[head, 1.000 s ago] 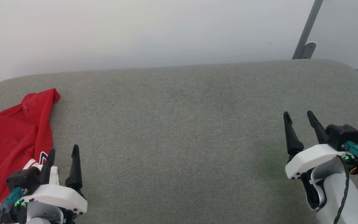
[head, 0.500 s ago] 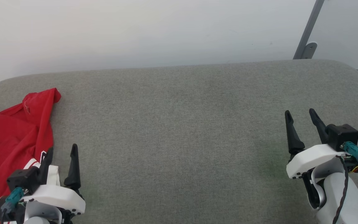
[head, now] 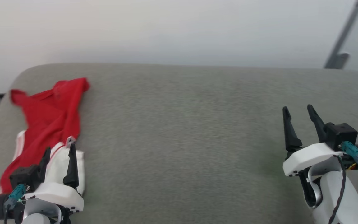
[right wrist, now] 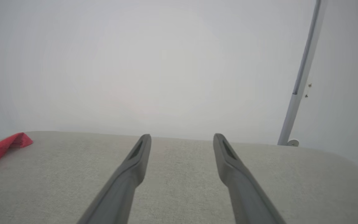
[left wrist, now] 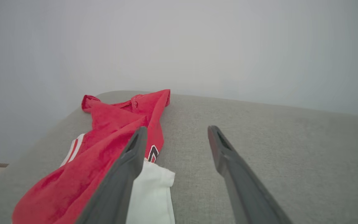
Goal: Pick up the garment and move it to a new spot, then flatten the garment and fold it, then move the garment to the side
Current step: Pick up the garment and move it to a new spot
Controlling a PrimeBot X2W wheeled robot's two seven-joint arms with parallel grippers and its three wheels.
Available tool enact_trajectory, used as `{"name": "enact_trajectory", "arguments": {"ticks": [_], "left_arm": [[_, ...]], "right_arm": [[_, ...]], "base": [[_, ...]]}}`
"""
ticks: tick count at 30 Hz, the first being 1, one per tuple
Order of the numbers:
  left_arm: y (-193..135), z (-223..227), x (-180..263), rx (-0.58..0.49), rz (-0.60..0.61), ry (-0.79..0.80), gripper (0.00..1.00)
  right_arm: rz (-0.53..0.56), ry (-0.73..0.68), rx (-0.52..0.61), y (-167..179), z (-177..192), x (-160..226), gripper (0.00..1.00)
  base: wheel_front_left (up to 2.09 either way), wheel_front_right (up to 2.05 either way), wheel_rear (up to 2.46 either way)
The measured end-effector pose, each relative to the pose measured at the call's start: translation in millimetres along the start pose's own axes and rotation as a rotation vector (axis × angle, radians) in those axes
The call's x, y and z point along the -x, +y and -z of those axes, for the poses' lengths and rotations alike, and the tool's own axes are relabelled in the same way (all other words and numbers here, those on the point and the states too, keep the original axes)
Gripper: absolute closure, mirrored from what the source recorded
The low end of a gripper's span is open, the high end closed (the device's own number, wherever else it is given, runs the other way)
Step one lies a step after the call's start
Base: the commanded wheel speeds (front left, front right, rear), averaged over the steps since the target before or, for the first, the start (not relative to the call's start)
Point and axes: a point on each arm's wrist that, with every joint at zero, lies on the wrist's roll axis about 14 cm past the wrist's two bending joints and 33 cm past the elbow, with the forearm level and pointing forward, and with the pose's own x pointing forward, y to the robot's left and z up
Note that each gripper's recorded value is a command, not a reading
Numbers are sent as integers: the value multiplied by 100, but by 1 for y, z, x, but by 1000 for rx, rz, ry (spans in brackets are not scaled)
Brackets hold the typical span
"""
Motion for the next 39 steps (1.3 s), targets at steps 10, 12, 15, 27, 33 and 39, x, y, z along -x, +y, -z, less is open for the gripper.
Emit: {"name": "enact_trajectory", "arguments": {"ticks": [10,12,15,27,33,39], "left_arm": [[82,-2,68,-42,-264,-13,0],[97,-1,87,-39,-324,-14,0],[108,0,105,-33,-378,-16,0],[144,4,168,-16,-598,-17,0],[128,2,140,-37,-490,-7,0],[124,-36,69,-121,-325,-50,0]], "right_arm": [[-302,10,-24,120,12,-31,0],[-368,20,-40,147,15,-32,0],[-435,31,-53,173,19,-30,0],[-704,77,-127,271,27,-17,0],[-659,68,-126,257,26,-25,0],[-616,67,-99,237,32,-29,0]], "base": [[0,0,0],[0,0,0],[0,0,0],[0,0,0],[0,0,0],[0,0,0]]}}
